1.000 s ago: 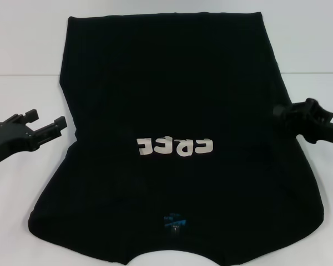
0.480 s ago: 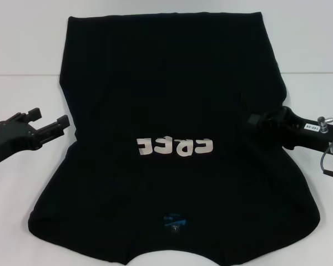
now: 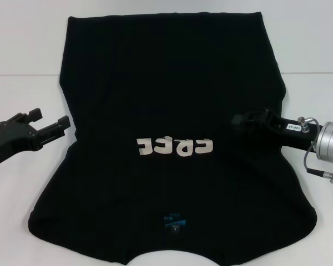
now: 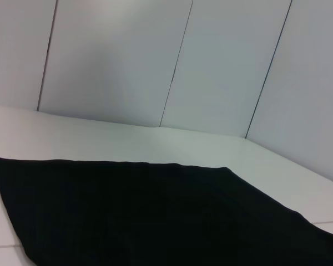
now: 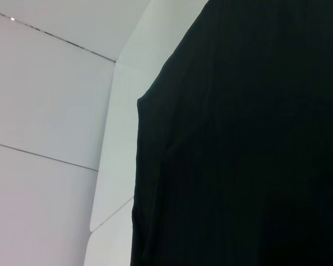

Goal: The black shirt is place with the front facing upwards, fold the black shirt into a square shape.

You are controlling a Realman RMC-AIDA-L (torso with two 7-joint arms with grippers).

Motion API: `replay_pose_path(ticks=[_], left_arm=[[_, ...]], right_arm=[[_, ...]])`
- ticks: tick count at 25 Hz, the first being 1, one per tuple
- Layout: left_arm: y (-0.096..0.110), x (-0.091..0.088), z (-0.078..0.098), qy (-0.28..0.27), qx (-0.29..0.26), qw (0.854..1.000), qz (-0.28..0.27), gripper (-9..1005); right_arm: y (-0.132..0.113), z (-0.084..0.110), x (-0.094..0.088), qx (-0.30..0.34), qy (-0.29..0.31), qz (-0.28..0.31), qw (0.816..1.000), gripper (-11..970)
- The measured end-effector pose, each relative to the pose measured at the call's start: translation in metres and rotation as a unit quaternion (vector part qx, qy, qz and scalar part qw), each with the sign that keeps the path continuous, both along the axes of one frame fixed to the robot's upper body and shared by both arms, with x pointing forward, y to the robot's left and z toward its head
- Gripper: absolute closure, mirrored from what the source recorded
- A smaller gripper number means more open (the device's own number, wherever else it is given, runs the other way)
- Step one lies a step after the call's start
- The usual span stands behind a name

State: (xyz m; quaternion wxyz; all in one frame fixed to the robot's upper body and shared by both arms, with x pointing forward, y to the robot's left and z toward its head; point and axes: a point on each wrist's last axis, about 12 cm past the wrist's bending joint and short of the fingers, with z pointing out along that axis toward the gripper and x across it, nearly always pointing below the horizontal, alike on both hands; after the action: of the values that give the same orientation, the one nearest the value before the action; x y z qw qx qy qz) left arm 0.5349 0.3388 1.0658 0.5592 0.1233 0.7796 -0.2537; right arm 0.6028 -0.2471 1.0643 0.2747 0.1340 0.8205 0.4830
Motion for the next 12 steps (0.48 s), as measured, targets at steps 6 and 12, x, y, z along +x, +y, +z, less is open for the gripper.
replay_pose_path(ticks=[6,12], left_arm=[[-0.001,-0.001,-0.002,0.002,-0.002,1.000,0.000,118],[-0.001,-0.002,-0.002,0.002,-0.002,1.000,-0.002,118]], right_arm=[[0.009,-0.001,0.001,-0.002,0.002,0.008,1.000,776],[0.015,0.002,0.000,0.006,0.000,0.028,1.000,613]])
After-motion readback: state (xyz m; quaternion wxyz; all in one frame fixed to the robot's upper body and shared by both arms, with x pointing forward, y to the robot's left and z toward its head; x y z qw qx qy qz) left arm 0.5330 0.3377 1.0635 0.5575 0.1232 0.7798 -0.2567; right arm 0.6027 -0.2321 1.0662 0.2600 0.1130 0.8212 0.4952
